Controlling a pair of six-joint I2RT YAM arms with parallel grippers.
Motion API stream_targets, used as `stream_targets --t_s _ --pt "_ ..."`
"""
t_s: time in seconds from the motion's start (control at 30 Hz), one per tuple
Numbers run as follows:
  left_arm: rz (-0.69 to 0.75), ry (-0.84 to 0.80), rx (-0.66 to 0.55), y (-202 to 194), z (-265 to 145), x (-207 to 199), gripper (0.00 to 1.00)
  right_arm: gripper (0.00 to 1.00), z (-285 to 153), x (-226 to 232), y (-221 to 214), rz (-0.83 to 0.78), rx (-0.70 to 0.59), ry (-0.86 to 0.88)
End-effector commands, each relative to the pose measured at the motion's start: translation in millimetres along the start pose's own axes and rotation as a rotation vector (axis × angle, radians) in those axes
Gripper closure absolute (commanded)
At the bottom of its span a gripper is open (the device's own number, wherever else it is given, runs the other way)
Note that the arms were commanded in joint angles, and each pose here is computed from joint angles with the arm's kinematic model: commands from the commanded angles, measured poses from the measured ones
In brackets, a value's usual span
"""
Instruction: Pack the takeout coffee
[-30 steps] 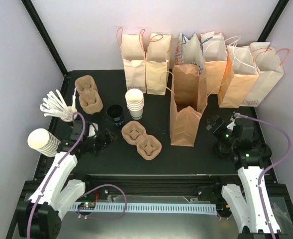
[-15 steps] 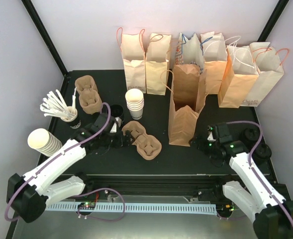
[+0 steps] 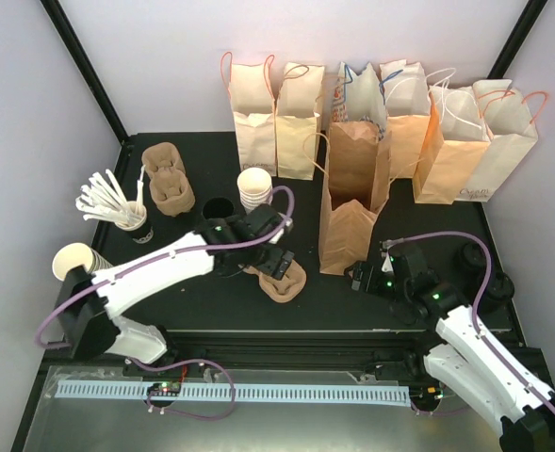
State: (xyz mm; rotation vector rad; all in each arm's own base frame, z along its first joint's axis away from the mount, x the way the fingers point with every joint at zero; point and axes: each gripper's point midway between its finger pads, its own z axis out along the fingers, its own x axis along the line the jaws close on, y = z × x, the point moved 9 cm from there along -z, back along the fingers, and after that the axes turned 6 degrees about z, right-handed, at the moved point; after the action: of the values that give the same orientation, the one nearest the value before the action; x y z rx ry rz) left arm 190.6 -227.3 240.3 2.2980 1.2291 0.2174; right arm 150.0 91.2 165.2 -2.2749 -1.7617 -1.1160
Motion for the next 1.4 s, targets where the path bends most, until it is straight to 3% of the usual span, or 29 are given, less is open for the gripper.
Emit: stream_targets --t_s 0.0,0.4,0.87,1.0,1.1,1.37 --pt "0.211 0.106 0.094 7 18 -6 0.10 0.01 -4 0 -1 -0.030 -0.044 0.021" --pt "0.281 0.132 0.258 2 68 -5 0.13 0.00 -12 -1 -1 -0.032 -0.053 -0.005" --pt "0.210 0.099 0.330 4 85 10 0.30 0.00 -13 1 -1 -0.039 -0.046 0.008" --pt "0.194 0.094 0.330 7 84 13 0.19 0.00 -13 2 -1 -0.043 -0.042 0.014" --pt "0.182 0.083 0.341 7 88 16 0.18 0.00 -13 2 -1 -0.046 -0.039 0.018" --pt "0.191 0.116 0.362 12 89 22 0.42 0.00 -11 2 -2 -0.049 -0.030 0.023"
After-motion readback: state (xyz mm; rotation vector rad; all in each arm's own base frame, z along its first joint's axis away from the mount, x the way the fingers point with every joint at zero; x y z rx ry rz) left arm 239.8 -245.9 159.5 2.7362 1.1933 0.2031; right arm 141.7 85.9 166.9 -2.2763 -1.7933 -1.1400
